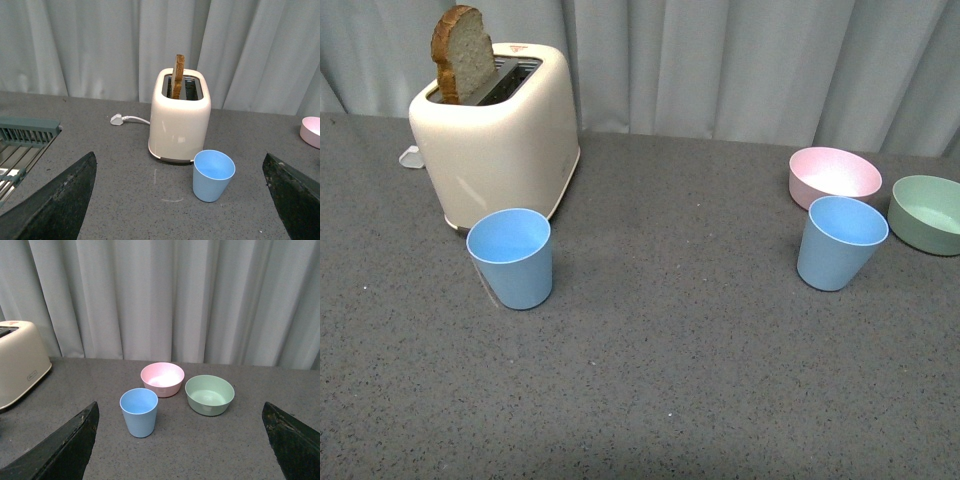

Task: Stack blue cups with both arms

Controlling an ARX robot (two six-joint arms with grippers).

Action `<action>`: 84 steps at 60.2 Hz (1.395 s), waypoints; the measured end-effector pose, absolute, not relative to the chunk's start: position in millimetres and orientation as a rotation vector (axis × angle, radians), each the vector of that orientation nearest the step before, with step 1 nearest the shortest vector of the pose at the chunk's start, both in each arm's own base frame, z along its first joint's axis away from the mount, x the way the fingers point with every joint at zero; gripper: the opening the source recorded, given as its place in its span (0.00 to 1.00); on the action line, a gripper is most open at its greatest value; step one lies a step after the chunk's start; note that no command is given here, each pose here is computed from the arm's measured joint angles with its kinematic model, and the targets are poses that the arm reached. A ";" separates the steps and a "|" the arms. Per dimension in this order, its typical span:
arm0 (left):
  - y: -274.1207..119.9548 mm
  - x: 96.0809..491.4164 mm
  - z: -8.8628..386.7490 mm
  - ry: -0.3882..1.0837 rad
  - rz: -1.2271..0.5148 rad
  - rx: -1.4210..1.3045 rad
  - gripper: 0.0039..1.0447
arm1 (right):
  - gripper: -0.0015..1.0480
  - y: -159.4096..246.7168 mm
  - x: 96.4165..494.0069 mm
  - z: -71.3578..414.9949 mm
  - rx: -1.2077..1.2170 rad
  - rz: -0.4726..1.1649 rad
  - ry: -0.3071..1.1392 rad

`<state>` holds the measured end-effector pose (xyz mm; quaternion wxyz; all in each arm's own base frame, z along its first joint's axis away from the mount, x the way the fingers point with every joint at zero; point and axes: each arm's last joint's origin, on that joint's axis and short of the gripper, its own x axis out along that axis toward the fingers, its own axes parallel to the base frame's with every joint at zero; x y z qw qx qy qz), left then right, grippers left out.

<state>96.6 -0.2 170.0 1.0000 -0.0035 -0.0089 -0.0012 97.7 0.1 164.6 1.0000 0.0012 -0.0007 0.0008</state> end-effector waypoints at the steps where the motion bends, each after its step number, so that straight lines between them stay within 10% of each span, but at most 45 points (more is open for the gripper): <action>1: -0.3 96.6 170.0 -0.018 -0.003 -0.007 0.94 | 0.91 0.1 97.7 164.6 0.002 0.002 -0.001; 57: -0.1 96.6 170.0 -0.016 0.003 -0.009 0.94 | 0.91 0.1 97.7 164.6 0.002 0.002 -0.001; 65: -1.1 103.6 160.5 0.283 0.189 -0.073 0.94 | 0.91 0.1 97.7 164.6 0.003 0.001 -0.001; 84: -2.0 163.0 172.4 0.395 0.134 -0.218 0.94 | 0.91 0.1 97.7 164.6 0.002 0.002 -0.001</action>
